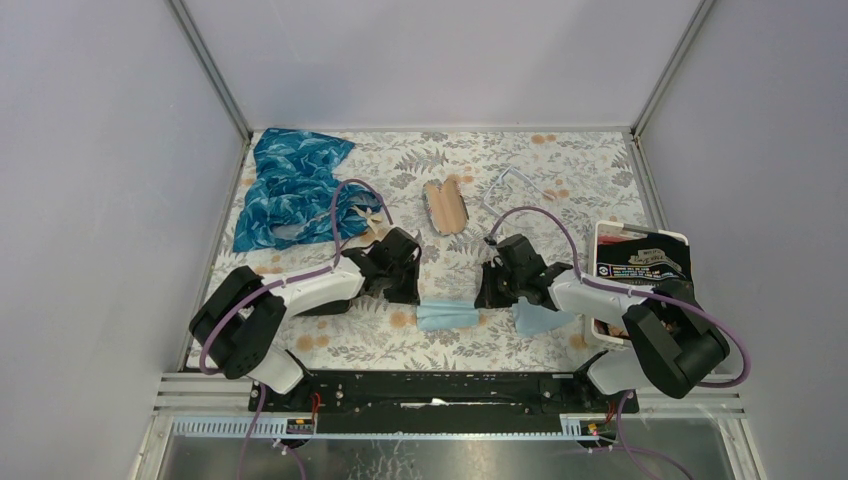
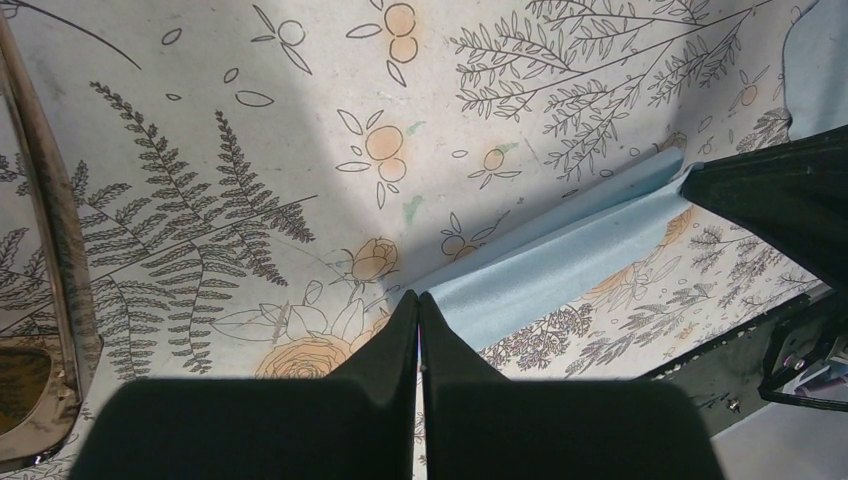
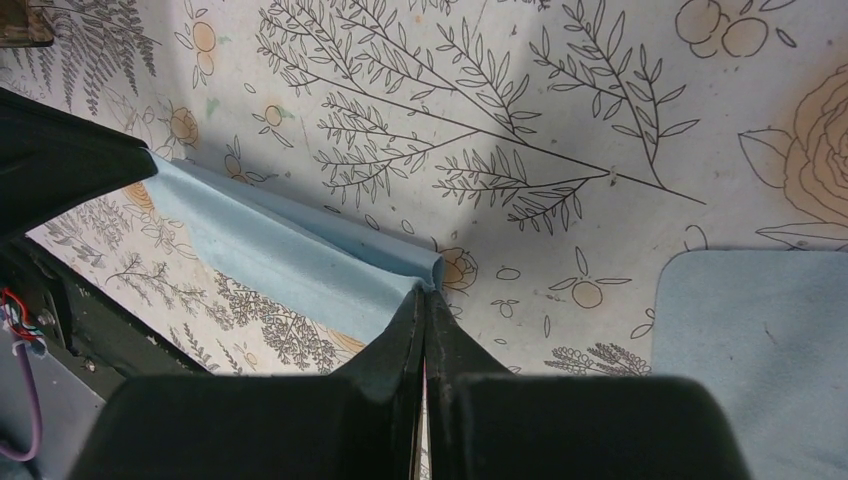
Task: Organize the sunglasses
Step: Fold the glasses cleaning cloth at the center of the board.
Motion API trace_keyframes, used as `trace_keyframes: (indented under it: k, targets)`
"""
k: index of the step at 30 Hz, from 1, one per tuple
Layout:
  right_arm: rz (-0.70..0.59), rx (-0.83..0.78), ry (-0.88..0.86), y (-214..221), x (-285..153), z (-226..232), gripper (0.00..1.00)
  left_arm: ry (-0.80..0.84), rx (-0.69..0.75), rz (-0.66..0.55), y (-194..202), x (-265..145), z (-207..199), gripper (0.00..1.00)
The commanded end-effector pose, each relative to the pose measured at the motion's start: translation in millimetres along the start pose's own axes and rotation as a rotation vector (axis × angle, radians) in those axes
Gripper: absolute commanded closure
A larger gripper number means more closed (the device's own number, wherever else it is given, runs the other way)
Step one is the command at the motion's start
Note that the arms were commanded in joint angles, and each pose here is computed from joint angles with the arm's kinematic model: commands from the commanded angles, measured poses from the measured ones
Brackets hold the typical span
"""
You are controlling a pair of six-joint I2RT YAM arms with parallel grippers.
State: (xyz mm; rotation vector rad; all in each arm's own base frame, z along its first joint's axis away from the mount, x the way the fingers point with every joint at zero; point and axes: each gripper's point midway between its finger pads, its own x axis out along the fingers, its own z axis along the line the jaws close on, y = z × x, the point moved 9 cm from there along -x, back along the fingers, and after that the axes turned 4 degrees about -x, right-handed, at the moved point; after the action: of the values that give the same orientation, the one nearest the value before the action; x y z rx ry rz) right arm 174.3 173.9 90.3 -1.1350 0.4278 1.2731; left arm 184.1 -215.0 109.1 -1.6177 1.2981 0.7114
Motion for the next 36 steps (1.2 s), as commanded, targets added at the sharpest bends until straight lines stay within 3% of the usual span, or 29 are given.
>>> trace_keyframes:
  k: [1,3,6,9,13,16,20,23,26,36]
  targets:
    - [-0.003,0.001,-0.009,1,0,0,1.00,-0.041,-0.009,-0.004,5,5,7,1.00]
    - [-0.001,0.003,-0.020,1,-1,1,0.95,-0.052,-0.015,0.000,6,5,8,0.98]
    - [-0.003,-0.005,-0.038,2,-6,4,0.70,-0.061,-0.023,0.008,10,1,8,0.80]
    - [-0.022,-0.015,-0.040,-1,-15,7,0.55,-0.017,-0.014,0.001,14,-12,2,0.67]
    - [-0.064,-0.018,-0.057,-12,-22,14,0.50,0.050,-0.010,-0.051,11,-30,-7,0.57]
    - [-0.082,-0.009,-0.101,-24,-18,23,0.53,0.080,-0.028,-0.083,5,-34,-13,0.57]
    - [-0.076,0.005,-0.166,-33,-6,33,0.69,0.162,-0.071,-0.056,1,-21,-27,0.61]
    - [-0.044,-0.005,-0.175,-32,5,38,0.84,0.162,-0.105,-0.034,-2,-10,-30,0.65]
    - [-0.005,-0.002,-0.188,-26,14,38,0.93,0.145,-0.117,-0.039,-3,-6,-29,0.67]
    - [0.151,-0.012,-0.202,22,11,24,1.00,0.107,-0.132,-0.058,-2,-8,-24,0.67]
